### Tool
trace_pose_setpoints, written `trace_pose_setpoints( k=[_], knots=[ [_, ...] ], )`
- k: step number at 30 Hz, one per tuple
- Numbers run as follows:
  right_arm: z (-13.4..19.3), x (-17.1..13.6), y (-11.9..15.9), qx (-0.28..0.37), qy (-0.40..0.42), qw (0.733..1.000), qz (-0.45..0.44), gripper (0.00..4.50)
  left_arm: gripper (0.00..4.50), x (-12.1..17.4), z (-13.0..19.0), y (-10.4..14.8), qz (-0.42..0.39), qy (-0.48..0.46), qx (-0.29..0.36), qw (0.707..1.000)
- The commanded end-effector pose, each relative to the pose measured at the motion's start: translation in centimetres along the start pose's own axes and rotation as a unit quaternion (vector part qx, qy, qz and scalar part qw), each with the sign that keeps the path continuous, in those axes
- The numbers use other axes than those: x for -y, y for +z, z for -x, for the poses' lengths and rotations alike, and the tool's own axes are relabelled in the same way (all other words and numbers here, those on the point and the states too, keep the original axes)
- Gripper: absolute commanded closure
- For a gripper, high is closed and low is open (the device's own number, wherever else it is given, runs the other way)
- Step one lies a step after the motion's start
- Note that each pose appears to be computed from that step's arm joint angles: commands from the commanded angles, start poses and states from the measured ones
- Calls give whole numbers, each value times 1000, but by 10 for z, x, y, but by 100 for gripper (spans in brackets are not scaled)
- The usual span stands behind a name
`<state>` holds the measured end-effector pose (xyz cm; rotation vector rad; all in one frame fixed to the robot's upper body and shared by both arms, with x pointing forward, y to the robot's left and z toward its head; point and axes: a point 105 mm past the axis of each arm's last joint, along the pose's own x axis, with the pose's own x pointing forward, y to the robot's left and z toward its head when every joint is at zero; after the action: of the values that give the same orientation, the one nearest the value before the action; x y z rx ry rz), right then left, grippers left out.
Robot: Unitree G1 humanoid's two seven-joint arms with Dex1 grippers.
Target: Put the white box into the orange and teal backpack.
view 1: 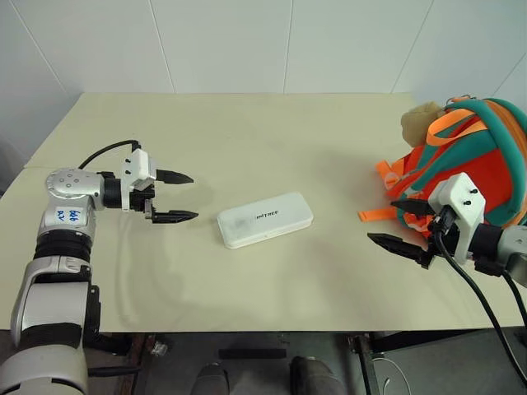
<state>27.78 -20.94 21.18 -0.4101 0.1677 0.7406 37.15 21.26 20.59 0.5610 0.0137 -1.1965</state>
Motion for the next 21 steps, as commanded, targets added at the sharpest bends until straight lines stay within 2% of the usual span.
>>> trace_pose_setpoints(
  k=[1, 11, 14, 17, 21],
  knots=[
    [5, 2, 16, 26, -18, 999, 18, 0, 1, -7, 3, 13, -23, 12, 13, 1000],
    [-4, 2, 16, 34, -46, 998, 1, 0, 1, -7, -9, 14, -22, 14, 33, 999],
    [-12, -2, 18, 39, -44, 998, -27, 0, 1, -3, -12, 16, -17, 0, 45, 999],
    [-18, -2, 20, 49, -48, 997, -37, 58, 59, -5, -12, 16, -23, 8, 40, 999],
    [-24, -1, 22, 55, -51, 997, -24, 186, 179, -4, -12, 16, -11, 4, 37, 999]
  ],
)
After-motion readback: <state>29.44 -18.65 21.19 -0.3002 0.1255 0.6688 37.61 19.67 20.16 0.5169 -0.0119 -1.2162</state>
